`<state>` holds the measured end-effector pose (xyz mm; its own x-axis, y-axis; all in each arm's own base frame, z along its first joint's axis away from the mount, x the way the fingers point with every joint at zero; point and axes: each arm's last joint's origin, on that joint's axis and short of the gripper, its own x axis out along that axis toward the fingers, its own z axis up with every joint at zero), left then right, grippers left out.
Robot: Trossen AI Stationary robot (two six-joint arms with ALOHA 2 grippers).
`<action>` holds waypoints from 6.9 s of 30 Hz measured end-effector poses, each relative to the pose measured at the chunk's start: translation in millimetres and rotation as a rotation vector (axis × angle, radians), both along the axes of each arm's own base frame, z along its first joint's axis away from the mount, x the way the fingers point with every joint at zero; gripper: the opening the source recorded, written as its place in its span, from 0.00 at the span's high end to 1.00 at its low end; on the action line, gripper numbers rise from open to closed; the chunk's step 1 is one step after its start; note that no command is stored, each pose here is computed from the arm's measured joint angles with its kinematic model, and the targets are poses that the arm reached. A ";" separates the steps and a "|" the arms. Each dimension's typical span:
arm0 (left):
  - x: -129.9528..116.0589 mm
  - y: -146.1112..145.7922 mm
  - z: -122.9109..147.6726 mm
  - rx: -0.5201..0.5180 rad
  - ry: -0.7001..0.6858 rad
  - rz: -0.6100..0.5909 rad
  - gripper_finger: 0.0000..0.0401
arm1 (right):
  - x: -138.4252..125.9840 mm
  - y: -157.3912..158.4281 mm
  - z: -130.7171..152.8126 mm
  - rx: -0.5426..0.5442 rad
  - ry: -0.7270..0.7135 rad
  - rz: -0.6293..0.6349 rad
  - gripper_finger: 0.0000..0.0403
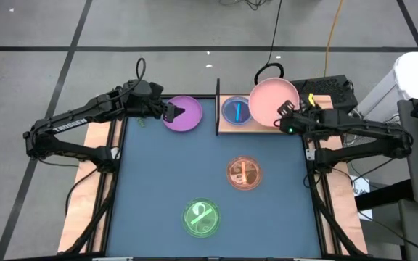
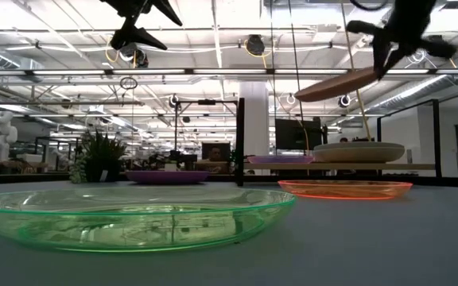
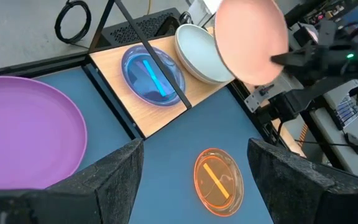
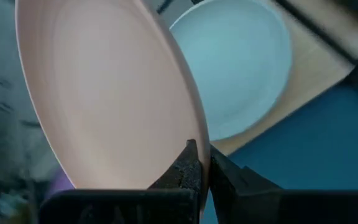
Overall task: Place and stack plates onto a shelf
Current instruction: Stack the light brown plate on the light blue plate on the shelf
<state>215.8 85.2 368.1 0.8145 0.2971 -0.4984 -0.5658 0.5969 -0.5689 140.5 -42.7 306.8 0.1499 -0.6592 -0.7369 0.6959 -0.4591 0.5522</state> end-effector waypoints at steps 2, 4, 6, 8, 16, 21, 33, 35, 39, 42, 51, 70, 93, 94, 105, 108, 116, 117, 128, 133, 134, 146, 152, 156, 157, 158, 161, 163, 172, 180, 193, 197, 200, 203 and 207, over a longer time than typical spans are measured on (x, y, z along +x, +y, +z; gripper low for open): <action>0.0 0.0 0.0 0.000 0.000 0.000 0.28 | -0.5 0.2 -16.8 -0.017 -0.057 -0.039 1.00; 0.0 0.0 0.0 0.001 0.000 0.000 0.28 | 1.6 -0.2 -32.7 -0.017 -0.095 -0.062 1.00; 0.0 0.0 0.0 0.001 0.000 0.000 0.28 | 3.2 -0.2 -44.8 0.001 -0.117 -0.095 1.00; 0.0 0.0 0.0 -0.001 -0.001 0.000 0.28 | 3.6 0.8 -53.6 0.025 -0.109 -0.118 1.00; 0.1 0.0 0.0 -0.022 -0.008 0.012 0.28 | 1.4 -9.4 -57.0 -0.032 -0.080 -0.198 1.00; 0.1 0.0 -0.1 -0.023 -0.008 0.011 0.28 | -2.9 -14.9 -62.2 -0.059 -0.045 -0.241 1.00; 0.3 -0.6 -0.1 -0.030 -0.011 -0.003 0.28 | -9.1 -25.7 -98.3 -0.079 -0.147 -0.331 0.99; 0.3 -0.6 -0.1 -0.031 -0.011 -0.004 0.28 | -10.6 -26.9 -104.2 -0.082 -0.160 -0.343 0.98; 0.3 -0.5 -0.1 -0.031 -0.011 -0.004 0.28 | -10.5 -29.2 -113.8 -0.093 -0.227 -0.356 0.97; 0.3 -0.6 -0.1 -0.031 -0.011 -0.004 0.28 | -10.2 -29.7 -120.5 -0.097 -0.263 -0.357 0.96; 0.3 -0.6 -0.1 -0.037 -0.013 0.000 0.28 | -10.5 -29.3 -124.5 -0.084 -0.265 -0.348 0.91; -0.8 -1.3 -2.5 -0.057 0.009 -0.003 0.28 | -19.4 -24.8 -117.3 -0.057 -0.289 -0.315 0.73; -0.2 -14.0 -8.1 -0.062 0.082 -0.059 0.28 | -7.2 -15.2 -108.7 -0.037 -0.271 0.017 0.94; -0.5 -14.1 -8.5 -0.061 0.089 -0.060 0.28 | -5.5 -15.3 -109.1 -0.036 -0.272 0.022 0.97; -1.5 -14.4 -10.0 -0.061 0.108 -0.064 0.28 | 19.4 -12.4 -115.3 -0.046 -0.299 0.107 1.00; -1.5 -14.4 -9.9 -0.061 0.108 -0.064 0.28 | 26.1 -11.4 -118.0 -0.047 -0.307 0.121 1.00; -1.6 -14.3 -10.0 -0.059 0.109 -0.064 0.28 | 44.5 -14.8 -126.4 -0.096 -0.264 0.208 1.00; -1.7 -14.4 -10.1 -0.059 0.110 -0.064 0.28 | 46.1 -15.7 -127.4 -0.106 -0.248 0.222 1.00; -1.8 -14.4 -10.5 -0.066 0.113 -0.061 0.28 | 48.8 -27.2 -138.2 -0.161 -0.048 0.320 1.00; -2.1 -14.0 -10.7 -0.057 0.119 -0.047 0.28 | 46.1 -34.9 -139.2 -0.162 -0.029 0.291 1.00; -2.2 -14.0 -10.9 -0.057 0.121 -0.045 0.28 | 45.6 -36.3 -139.2 -0.163 -0.026 0.286 1.00; -2.5 -13.8 -11.2 -0.050 0.128 -0.039 0.28 | 40.3 -44.4 -140.7 -0.143 -0.009 0.248 1.00; -2.6 -13.6 -11.2 -0.042 0.131 -0.036 0.28 | 43.3 -41.5 -134.0 -0.069 -0.152 0.314 1.00; -2.6 -13.6 -11.2 -0.042 0.131 -0.036 0.28 | 43.9 -36.8 -110.9 -0.169 -0.307 0.323 1.00; -2.6 -13.6 -11.2 -0.042 0.131 -0.036 0.28 | 40.3 -35.8 -105.1 -0.208 -0.313 0.298 1.00; -2.6 -13.6 -11.2 -0.042 0.130 -0.036 0.28 | 35.1 -34.8 -101.0 -0.235 -0.305 0.269 1.00; -2.6 -13.6 -11.2 -0.040 0.131 -0.037 0.28 | 14.9 -34.5 -95.3 -0.271 -0.247 0.157 1.00; -2.6 -13.6 -11.2 -0.034 0.133 -0.041 0.28 | 2.7 -33.5 -95.2 -0.251 -0.208 0.125 1.00; -2.6 -13.6 -11.2 -0.012 0.141 -0.057 0.28 | -13.0 -35.3 -100.0 -0.208 -0.105 0.081 1.00; -2.6 -13.6 -11.2 -0.004 0.144 -0.063 0.28 | -17.5 -37.8 -119.8 -0.168 -0.081 0.019 1.00; -3.8 -14.0 -12.8 -0.014 0.163 -0.061 0.28 | -18.9 -37.1 -131.9 -0.172 -0.122 0.004 1.00; -3.8 -14.0 -12.8 -0.009 0.165 -0.065 0.28 | -18.8 -37.1 -131.6 -0.175 -0.126 0.004 1.00; -3.9 -14.0 -12.9 -0.008 0.166 -0.065 0.28 | -18.3 -37.3 -129.1 -0.189 -0.152 0.005 1.00; -4.4 -14.0 -13.5 -0.006 0.176 -0.060 0.28 | -17.3 -37.8 -123.4 -0.231 -0.171 0.037 1.00; -6.0 -14.4 -15.4 -0.003 0.204 -0.069 0.28 | -15.7 -37.5 -111.4 -0.302 -0.208 0.122 1.00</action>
<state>209.9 70.7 352.7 0.7149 0.2424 -0.6559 -0.6273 0.6367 -0.4484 124.8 -80.2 195.4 0.3661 -0.8101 -0.4580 0.5945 -0.1750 0.7848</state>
